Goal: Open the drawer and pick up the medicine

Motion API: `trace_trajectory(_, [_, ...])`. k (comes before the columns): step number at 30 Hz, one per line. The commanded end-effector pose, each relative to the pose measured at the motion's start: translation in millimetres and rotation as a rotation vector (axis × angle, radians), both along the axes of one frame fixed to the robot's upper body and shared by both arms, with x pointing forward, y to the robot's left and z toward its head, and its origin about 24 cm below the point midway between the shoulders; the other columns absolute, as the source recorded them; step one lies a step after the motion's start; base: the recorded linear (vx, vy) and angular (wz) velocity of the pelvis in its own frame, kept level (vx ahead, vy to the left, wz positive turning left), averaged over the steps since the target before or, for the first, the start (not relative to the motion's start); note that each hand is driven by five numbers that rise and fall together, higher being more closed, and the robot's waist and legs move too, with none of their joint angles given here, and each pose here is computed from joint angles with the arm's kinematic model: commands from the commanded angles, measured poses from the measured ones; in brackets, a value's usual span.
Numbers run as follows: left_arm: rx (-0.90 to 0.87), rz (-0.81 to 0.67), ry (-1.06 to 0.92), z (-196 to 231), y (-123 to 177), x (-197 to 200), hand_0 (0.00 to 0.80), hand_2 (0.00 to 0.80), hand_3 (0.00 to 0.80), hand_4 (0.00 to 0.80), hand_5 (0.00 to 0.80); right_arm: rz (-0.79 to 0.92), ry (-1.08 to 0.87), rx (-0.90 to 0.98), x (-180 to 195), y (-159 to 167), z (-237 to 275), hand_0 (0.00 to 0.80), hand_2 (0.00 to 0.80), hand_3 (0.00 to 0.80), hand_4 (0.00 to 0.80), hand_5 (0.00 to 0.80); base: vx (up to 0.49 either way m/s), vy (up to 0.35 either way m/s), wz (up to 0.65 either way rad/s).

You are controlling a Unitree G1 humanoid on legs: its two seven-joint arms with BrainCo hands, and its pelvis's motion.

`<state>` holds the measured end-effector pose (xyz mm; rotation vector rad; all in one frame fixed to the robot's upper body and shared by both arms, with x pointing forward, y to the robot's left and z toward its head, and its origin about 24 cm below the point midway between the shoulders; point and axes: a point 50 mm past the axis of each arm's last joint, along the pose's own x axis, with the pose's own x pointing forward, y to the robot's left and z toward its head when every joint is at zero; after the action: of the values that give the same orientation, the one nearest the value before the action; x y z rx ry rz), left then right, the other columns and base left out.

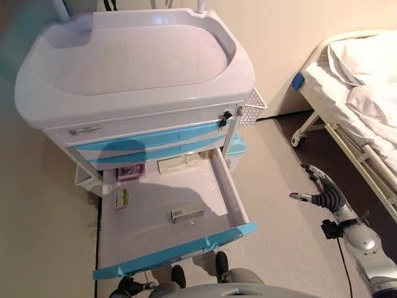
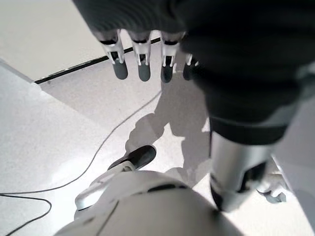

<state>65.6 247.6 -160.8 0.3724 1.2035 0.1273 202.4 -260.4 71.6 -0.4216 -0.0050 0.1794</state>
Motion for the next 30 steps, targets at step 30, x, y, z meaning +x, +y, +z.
trace_trajectory(30, [0.074, 0.007, 0.032, 3.8, 19.1, -11.4, 0.000, 0.000, 0.000, 0.000, 0.000, 0.311, -0.050, -0.472, 83.7, 111.6, -35.4, 0.000, 0.000, 0.000, 0.000, 0.000, -0.013, -0.026, 0.20])
